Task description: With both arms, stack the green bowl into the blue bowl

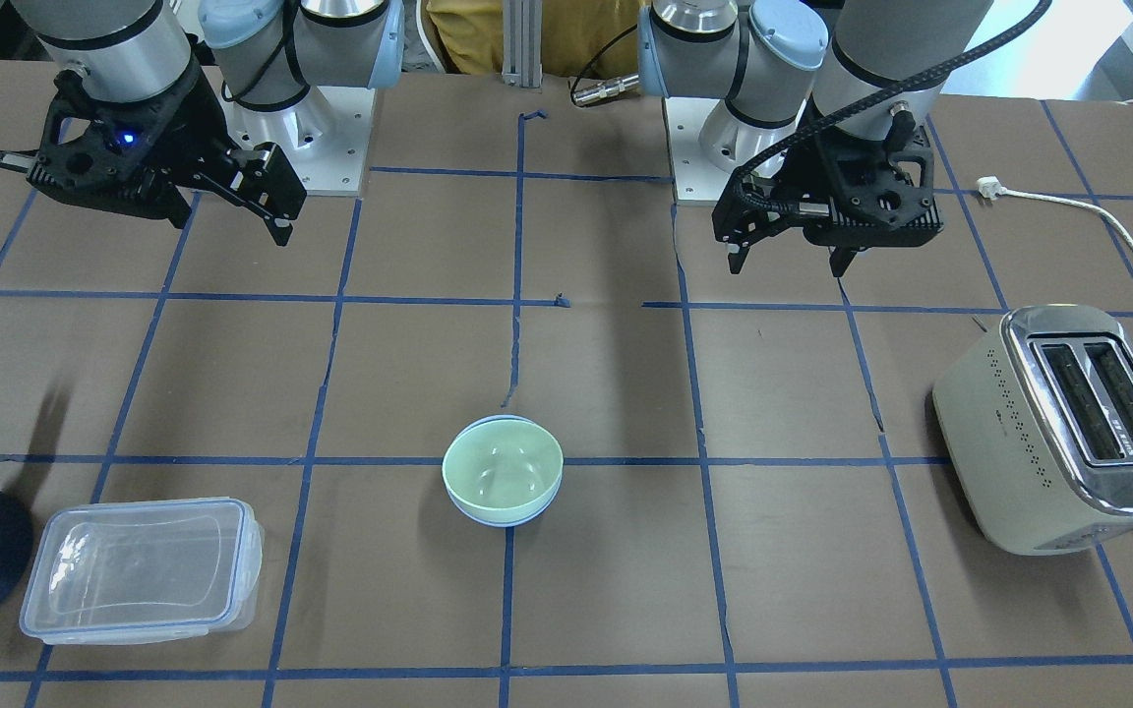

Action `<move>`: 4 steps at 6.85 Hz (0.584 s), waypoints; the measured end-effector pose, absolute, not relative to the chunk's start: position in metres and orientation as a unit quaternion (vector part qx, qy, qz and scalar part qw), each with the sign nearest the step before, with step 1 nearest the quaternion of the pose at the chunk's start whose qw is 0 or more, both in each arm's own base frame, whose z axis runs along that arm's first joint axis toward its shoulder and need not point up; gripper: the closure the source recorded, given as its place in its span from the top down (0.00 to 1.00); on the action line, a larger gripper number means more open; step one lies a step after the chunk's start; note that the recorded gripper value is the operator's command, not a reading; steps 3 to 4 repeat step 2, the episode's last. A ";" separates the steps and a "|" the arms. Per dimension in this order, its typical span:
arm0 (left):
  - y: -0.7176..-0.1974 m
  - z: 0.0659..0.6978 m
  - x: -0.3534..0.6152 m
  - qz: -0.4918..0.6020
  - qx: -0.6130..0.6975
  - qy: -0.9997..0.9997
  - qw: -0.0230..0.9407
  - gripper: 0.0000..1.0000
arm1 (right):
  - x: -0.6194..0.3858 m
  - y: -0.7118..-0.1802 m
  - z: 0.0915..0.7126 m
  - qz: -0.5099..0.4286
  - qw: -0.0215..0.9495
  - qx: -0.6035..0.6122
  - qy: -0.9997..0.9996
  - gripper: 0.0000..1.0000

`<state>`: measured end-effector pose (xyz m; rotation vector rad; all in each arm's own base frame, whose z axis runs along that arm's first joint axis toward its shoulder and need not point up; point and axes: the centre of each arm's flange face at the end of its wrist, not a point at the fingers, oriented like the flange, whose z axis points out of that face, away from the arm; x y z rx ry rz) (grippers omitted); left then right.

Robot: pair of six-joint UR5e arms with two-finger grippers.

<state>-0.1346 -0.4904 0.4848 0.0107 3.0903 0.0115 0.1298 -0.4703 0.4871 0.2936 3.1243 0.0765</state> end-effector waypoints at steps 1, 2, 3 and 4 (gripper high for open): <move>-0.490 0.485 -0.135 0.004 0.003 1.000 0.026 1.00 | 0.130 -0.470 0.486 0.026 0.001 0.094 0.995 1.00; -0.490 0.485 -0.135 0.004 0.003 1.000 0.026 1.00 | 0.130 -0.469 0.486 0.028 0.000 0.094 0.995 1.00; -0.490 0.485 -0.135 0.004 0.003 1.000 0.026 1.00 | 0.130 -0.469 0.486 0.028 0.000 0.094 0.995 1.00; -0.490 0.485 -0.135 0.004 0.003 1.000 0.026 1.00 | 0.130 -0.469 0.486 0.028 0.000 0.094 0.995 1.00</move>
